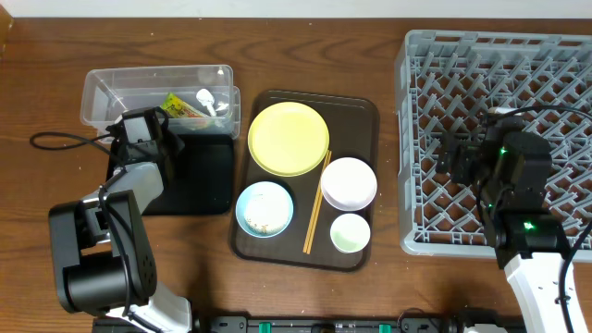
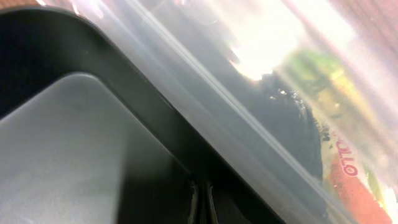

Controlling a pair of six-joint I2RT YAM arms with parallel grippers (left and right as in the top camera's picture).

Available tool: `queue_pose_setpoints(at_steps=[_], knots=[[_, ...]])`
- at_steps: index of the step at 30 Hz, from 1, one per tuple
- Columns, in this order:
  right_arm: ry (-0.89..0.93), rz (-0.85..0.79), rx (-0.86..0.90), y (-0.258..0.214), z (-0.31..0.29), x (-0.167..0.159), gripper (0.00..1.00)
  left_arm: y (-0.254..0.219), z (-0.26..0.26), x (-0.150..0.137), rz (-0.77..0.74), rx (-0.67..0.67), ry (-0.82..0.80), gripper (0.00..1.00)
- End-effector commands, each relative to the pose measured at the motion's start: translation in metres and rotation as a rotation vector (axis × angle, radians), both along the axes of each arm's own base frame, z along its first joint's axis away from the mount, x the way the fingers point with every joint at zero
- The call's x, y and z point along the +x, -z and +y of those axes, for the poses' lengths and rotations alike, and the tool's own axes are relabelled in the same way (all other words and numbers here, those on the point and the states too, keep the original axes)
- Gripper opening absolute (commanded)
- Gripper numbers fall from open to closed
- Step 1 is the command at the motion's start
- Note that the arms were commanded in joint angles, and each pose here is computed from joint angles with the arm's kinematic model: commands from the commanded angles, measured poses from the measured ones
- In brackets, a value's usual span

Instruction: Sort waste into correct bins and load items into the dishwasher rack

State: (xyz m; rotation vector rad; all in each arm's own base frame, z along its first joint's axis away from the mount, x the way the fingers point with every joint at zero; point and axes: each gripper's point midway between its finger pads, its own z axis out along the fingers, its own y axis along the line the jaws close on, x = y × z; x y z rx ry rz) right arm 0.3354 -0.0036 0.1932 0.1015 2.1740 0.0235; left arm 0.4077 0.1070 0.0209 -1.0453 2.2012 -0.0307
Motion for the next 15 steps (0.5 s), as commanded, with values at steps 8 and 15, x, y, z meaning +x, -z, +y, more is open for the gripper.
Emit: queue_pose_setpoints(at_steps=[8,15], knots=[[-0.019,-0.027,-0.006,-0.011,0.004,0.003,0.99,-0.015,0.016,0.005,-0.032,0.043,-0.007,0.08],[-0.019,-0.027,-0.006,-0.011,0.004,0.003,0.99,-0.026,0.011,0.005,-0.026,0.068,0.083,0.08]])
